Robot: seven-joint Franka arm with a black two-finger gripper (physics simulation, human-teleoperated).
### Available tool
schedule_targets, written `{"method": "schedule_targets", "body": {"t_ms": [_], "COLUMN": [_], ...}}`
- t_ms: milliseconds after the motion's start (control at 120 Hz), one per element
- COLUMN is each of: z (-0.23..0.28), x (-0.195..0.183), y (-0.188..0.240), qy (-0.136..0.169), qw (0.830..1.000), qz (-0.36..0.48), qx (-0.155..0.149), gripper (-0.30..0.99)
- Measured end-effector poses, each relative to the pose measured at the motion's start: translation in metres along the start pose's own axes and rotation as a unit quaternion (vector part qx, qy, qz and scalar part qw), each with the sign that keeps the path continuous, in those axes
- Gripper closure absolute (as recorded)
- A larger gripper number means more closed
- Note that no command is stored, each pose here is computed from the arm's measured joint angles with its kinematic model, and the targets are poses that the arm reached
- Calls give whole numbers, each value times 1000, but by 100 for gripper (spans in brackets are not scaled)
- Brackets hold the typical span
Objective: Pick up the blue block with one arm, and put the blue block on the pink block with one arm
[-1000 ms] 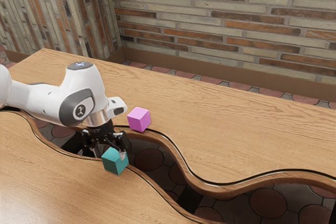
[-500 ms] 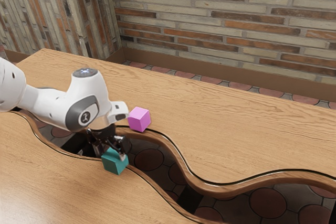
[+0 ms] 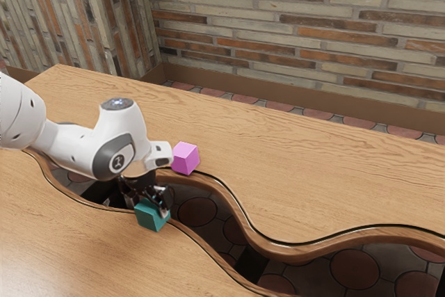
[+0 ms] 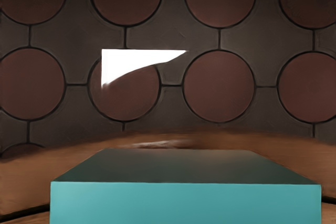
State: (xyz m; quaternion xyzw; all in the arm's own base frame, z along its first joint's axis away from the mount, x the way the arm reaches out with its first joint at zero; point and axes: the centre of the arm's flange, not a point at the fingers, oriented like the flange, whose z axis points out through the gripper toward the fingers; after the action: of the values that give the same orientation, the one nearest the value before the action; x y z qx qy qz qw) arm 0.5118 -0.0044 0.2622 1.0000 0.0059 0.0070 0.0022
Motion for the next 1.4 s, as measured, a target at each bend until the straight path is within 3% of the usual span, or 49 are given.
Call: {"method": "schedule_targets", "body": {"t_ms": [300, 458, 533, 633, 725, 808, 1058, 1400], "z": [10, 5, 2, -17, -66, -93, -98, -90], "x": [1, 3, 4, 15, 54, 82, 127, 160], "y": [0, 1, 0, 0, 0, -9, -5, -14], "qy": [2, 9, 13, 35, 80, 97, 89, 78], "qw": [1000, 1000, 1000, 999, 997, 995, 994, 995], "qz": [8, 7, 7, 6, 13, 12, 30, 32], "qx": [0, 1, 3, 5, 16, 27, 50, 56], "gripper": [1, 26, 31, 33, 35, 36, 37, 37]}}
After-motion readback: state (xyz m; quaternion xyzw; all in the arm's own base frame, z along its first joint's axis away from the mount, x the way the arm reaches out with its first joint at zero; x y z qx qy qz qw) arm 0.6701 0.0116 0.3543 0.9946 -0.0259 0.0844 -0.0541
